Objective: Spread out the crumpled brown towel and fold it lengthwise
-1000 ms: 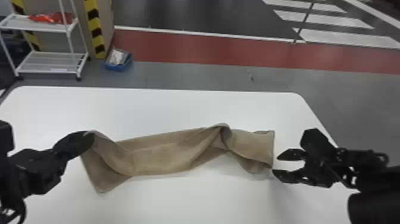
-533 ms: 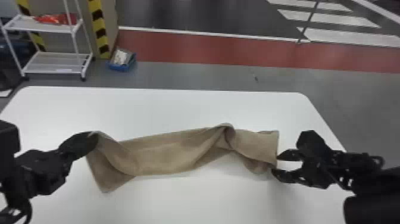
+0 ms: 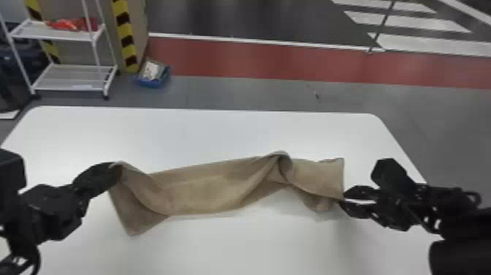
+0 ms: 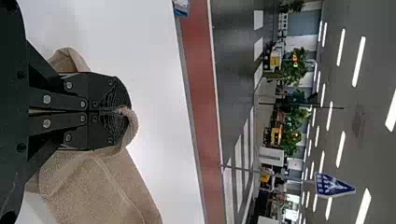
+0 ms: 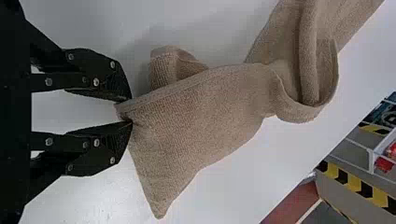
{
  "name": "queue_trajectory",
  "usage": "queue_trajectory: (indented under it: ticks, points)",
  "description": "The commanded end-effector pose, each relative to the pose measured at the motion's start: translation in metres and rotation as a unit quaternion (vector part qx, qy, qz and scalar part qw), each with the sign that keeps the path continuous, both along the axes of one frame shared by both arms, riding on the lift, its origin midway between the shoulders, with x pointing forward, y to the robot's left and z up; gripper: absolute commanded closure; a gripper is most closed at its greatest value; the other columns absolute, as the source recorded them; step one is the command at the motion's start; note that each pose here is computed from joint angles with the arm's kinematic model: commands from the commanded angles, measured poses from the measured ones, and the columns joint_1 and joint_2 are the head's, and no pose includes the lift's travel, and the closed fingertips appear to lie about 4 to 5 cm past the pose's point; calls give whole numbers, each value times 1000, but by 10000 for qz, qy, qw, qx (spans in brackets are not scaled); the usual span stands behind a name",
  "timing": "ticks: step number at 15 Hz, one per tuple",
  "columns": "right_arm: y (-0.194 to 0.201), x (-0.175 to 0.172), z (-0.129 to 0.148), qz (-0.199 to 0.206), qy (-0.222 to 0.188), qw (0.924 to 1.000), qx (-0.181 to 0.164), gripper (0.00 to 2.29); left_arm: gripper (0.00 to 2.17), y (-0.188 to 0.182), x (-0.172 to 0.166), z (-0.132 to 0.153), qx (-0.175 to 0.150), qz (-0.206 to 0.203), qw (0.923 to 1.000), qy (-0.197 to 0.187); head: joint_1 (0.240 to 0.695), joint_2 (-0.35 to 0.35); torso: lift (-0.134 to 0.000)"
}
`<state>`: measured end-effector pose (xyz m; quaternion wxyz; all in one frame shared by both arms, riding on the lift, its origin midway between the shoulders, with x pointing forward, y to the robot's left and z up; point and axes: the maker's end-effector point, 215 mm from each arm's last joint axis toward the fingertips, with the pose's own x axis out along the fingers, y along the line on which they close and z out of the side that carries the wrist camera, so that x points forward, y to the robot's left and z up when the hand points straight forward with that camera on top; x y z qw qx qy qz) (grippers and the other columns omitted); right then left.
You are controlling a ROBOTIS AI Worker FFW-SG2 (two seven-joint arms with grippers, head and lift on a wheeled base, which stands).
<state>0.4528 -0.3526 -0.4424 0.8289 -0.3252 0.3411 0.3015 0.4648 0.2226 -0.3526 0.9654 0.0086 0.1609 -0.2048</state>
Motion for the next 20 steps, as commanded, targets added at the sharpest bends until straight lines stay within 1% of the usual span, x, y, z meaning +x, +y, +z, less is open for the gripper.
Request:
queue_trajectory:
  ticks: [1,2,5,6,7,9,10,11,14,16,18,19,20]
  points:
    - [-3,0,1,-8,-14,10000,-12,1126,1622,0,0,0,3,-4,10000,-11,695,-156,-124]
    - [-6,0,2,-41,-28,10000,-27,1207,1622,0,0,0,0,-11,10000,-10,695,-159,-124]
    - [-21,1,16,-149,-133,9998,-4,1204,1622,0,-1,2,-2,-15,10000,-25,695,-165,-124]
    - [-28,3,31,-188,-287,9994,9,1204,1622,1,-1,3,6,-18,10000,-32,695,-168,-124]
    - [-35,5,47,-263,-451,9986,99,1204,1622,3,-5,5,13,-15,10000,-47,695,-172,-124]
    - [-48,4,80,-319,-730,9967,165,1204,1622,-3,-14,22,8,-100,9998,-187,695,-190,-124]
    - [-53,4,102,-327,-920,9948,291,1204,1622,-5,-16,32,21,-136,9995,-275,695,-198,-124]
    - [-63,3,123,-422,-1117,9922,366,1204,1622,-6,-17,39,30,-145,9993,-343,695,-208,-124]
    - [-90,3,182,-620,-1676,9826,507,1204,1622,7,-18,54,86,-55,9989,-467,695,-242,-124]
    - [-113,8,212,-914,-1952,9743,654,1204,1622,27,-16,66,206,135,9981,-560,695,-254,-124]
    - [-136,16,237,-1315,-2287,9617,746,1204,1622,48,-11,82,285,327,9972,-602,695,-261,-124]
    - [-142,20,245,-1455,-2433,9558,777,1204,1622,54,-8,86,285,364,9974,-561,695,-263,-124]
    - [-151,24,252,-1699,-2542,9483,847,1204,1622,55,-3,94,343,337,9972,-580,685,-264,-124]
